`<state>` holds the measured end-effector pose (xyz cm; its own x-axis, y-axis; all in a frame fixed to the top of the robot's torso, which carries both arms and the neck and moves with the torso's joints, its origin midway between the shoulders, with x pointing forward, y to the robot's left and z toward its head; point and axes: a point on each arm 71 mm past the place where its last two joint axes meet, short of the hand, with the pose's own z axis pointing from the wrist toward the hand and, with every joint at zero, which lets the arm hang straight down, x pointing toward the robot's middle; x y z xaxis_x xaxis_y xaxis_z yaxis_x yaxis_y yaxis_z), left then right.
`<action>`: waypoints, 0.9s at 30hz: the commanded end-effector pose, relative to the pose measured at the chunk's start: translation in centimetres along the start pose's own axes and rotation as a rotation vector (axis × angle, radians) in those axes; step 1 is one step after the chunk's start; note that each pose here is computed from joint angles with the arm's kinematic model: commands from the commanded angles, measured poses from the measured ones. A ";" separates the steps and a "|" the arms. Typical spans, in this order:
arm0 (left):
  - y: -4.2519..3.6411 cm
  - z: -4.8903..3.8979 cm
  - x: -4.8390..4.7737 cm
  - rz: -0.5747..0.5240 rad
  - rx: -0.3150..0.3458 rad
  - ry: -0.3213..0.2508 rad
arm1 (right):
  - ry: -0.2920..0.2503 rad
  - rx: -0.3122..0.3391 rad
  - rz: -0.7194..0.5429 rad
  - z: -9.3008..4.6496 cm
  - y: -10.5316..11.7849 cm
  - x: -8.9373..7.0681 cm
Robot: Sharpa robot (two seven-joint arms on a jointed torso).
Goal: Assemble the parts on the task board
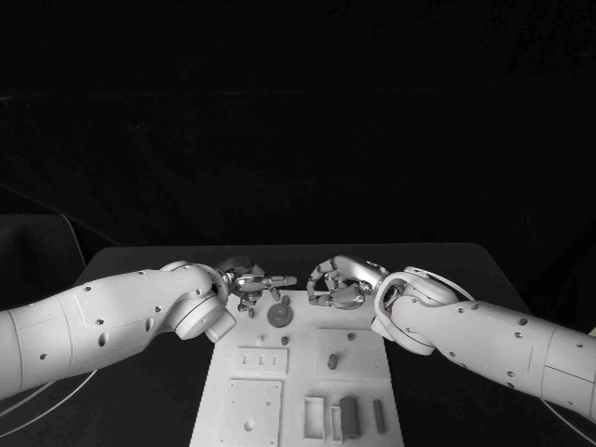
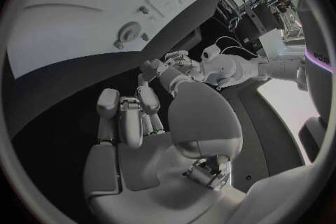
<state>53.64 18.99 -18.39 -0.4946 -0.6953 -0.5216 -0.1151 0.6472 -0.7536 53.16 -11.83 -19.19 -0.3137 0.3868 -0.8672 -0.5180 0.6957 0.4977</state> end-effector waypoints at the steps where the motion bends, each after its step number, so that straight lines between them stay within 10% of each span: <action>1: 0.10 -0.05 0.50 -0.019 -0.086 0.015 | 0.055 0.006 -0.005 0.4 0.3 0.6; 27: -0.74 -0.07 1.75 -0.023 -0.093 0.022 | 0.092 -0.014 0.006 1.5 2.0 1.7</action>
<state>52.81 17.47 -18.81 -0.5108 -0.7259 -0.4607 -0.2213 0.6288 -0.7454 52.90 -9.12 -19.63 -0.3774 0.3492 -0.8577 -0.5196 0.6868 0.5082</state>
